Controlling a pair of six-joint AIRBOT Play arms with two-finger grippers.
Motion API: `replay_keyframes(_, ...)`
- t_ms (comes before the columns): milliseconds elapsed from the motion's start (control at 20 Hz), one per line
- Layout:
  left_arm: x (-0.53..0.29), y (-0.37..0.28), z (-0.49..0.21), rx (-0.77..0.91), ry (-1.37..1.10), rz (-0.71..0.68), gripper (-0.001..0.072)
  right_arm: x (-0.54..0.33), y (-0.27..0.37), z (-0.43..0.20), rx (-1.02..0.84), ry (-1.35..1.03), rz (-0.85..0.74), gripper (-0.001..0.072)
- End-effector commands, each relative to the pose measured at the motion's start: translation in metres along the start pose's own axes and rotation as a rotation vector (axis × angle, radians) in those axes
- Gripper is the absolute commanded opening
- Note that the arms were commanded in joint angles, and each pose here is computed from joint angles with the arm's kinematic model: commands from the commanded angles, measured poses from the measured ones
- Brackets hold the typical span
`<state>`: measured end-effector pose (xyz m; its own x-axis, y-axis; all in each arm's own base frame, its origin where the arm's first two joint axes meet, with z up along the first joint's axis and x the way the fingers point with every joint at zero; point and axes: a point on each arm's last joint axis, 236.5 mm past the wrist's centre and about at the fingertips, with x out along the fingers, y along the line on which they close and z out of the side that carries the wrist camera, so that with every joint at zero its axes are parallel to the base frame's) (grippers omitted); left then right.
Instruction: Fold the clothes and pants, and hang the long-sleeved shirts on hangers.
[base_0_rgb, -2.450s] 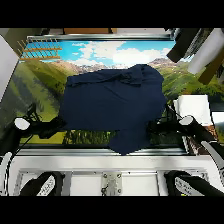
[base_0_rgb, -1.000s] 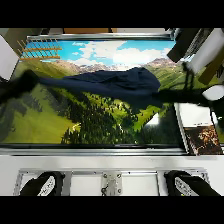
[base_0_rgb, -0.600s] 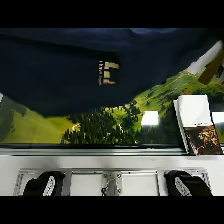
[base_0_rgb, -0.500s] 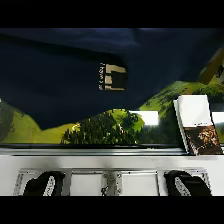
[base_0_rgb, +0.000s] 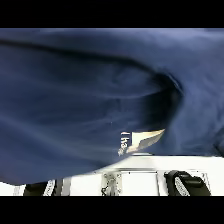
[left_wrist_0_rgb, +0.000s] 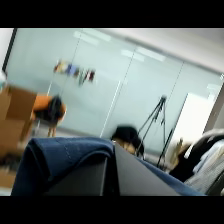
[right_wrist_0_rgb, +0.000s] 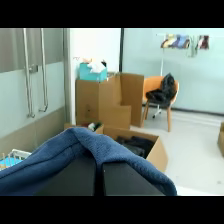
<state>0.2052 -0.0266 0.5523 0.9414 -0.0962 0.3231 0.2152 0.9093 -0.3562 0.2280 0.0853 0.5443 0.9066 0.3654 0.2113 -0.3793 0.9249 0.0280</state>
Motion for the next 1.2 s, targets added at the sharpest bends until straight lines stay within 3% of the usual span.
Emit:
replay_keyframes(0, 0.064, 0.058, -0.088, -0.058, 0.299, 0.103, 0.0009, 0.048, -0.027, -0.062, 0.096, 0.196, -0.006, 0.0017)
replay_keyframes(400, 0.159, 0.201, -0.41, -0.264, 1.052, 0.307, 0.0009, 0.15, -0.098, -0.382, 0.437, 1.006, 0.009, 0.0017)
replay_keyframes(650, 0.182, 0.249, -0.544, -0.309, 1.132, 0.374, 0.0009, 0.178, -0.138, -0.533, 0.572, 1.155, -0.077, 0.0017)
replay_keyframes(850, 0.212, 0.266, -0.574, -0.311, 1.096, 0.371, 0.0008, 0.203, -0.169, -0.58, 0.584, 1.073, -0.168, 0.0016)
replay_keyframes(1150, 0.221, 0.278, -0.562, -0.307, 1.113, 0.372, 0.0008, 0.192, -0.191, -0.576, 0.452, 1.1, -0.219, 0.0016)
